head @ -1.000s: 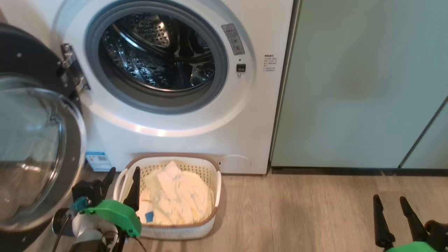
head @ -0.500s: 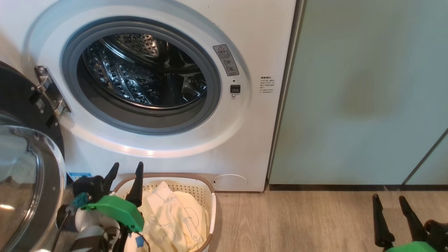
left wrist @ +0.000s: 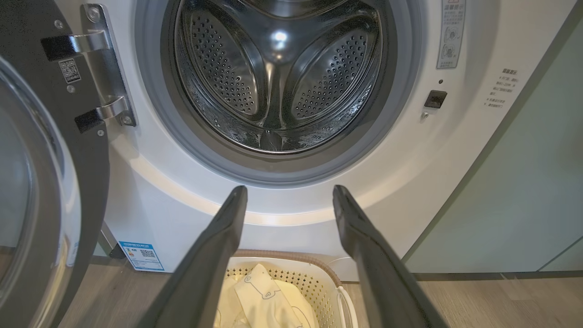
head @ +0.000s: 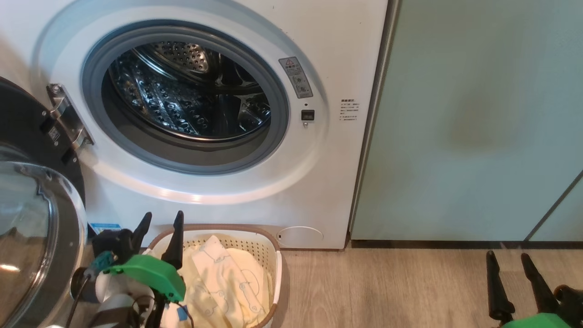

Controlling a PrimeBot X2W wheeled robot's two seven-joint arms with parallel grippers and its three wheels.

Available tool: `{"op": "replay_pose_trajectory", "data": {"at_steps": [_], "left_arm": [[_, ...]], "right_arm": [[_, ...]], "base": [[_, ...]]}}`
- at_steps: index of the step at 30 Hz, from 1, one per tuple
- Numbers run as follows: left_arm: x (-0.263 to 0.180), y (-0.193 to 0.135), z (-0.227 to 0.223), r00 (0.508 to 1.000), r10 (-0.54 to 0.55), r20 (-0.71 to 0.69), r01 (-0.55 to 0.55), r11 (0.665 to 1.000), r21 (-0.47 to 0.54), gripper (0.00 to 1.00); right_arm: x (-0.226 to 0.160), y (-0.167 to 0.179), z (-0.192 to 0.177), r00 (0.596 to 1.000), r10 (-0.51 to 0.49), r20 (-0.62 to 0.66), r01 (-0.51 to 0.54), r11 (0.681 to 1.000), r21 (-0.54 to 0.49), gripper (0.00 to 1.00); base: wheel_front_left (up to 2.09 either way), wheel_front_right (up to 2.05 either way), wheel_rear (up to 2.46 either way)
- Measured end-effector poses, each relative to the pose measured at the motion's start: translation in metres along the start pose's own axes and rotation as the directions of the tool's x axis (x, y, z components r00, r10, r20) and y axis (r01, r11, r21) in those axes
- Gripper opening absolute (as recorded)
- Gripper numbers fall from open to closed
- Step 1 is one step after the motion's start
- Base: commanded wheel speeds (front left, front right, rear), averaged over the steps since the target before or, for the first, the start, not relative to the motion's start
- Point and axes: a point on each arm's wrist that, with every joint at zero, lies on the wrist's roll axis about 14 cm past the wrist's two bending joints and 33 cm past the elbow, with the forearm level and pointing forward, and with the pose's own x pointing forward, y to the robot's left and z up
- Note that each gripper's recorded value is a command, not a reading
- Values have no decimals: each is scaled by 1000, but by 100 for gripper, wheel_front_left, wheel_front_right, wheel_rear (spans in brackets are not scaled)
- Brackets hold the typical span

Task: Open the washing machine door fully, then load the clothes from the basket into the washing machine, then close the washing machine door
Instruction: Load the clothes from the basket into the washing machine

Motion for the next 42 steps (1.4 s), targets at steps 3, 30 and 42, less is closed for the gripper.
{"op": "replay_pose_trajectory", "data": {"at_steps": [3,30,42], "left_arm": [[0,0,0,1000,-2,-1,2,1000,8,100],[-11,-29,-138,903,-53,-427,16,996,-89,100],[35,-35,-211,760,-69,-646,-50,985,-163,100]], "right_arm": [[0,0,1,1000,1,4,-1,1000,0,100],[-1,-15,-9,998,-37,-49,35,999,-29,100],[53,-23,-17,995,-46,-84,41,997,-66,100]], "base": [[0,0,0],[0,0,0],[0,0,0]]}}
